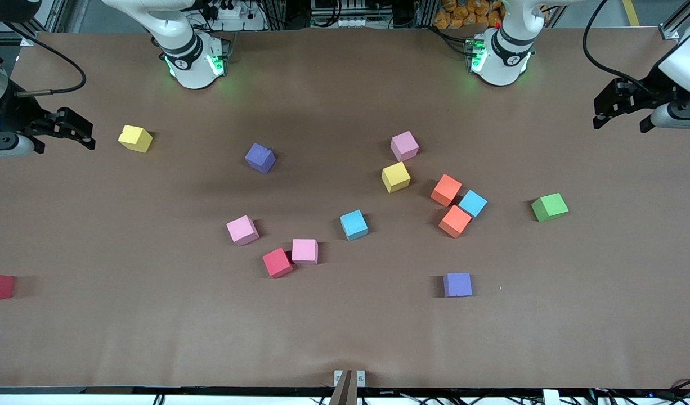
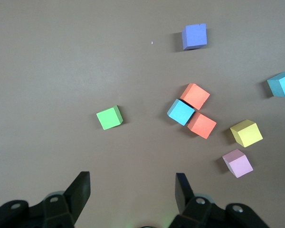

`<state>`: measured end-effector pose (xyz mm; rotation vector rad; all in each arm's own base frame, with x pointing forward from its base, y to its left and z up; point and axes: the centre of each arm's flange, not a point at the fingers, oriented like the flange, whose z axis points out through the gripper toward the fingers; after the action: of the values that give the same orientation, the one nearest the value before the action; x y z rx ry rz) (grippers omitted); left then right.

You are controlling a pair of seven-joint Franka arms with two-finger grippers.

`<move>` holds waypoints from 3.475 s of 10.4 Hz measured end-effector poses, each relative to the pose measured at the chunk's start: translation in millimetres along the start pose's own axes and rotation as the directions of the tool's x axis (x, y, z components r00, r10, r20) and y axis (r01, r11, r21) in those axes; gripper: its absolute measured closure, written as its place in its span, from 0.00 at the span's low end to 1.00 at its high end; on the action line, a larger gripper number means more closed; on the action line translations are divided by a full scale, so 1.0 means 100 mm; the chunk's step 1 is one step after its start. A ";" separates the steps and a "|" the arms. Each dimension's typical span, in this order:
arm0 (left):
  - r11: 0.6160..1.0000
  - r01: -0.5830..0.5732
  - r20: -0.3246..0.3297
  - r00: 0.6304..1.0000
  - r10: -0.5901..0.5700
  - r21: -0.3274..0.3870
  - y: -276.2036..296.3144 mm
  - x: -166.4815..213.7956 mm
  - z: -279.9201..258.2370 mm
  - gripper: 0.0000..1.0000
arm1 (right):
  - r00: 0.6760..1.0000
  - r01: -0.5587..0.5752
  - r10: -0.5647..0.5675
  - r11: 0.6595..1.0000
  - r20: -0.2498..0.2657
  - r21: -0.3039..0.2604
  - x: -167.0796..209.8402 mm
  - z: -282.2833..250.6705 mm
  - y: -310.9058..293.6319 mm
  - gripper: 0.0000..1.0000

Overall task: Form number 2 with 11 blocks
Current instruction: 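Reach the purple block with the right gripper while the left gripper reaches orange, then grasp the purple block with the right gripper while the left gripper grasps orange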

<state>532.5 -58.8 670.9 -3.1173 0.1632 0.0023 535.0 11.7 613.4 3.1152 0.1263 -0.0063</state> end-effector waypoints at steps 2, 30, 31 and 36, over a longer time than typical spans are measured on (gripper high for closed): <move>1.000 0.002 0.002 1.000 -0.002 0.000 -0.03 0.01 0.01 0.19 | 1.000 0.001 -0.001 1.000 0.000 0.000 0.00 0.00 -0.01 0.00; 0.462 0.870 0.047 0.461 -0.886 0.172 2.00 -0.16 4.64 0.19 | 0.538 0.827 -0.831 0.553 0.142 0.105 -0.90 3.72 -2.83 0.00; 0.462 0.870 0.046 0.461 -0.886 0.171 2.00 -0.15 4.63 0.19 | 0.533 0.828 -0.833 0.549 0.148 0.110 -0.92 3.75 -2.83 0.00; 0.452 0.877 0.045 0.451 -0.891 0.166 1.95 -0.12 4.62 0.19 | 0.516 0.833 -0.838 0.539 0.175 0.128 -1.04 3.87 -2.79 0.00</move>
<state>500.1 -242.4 205.0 -2.6307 -1.4300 0.1661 407.1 271.9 220.8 2.6711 1.6129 -0.3643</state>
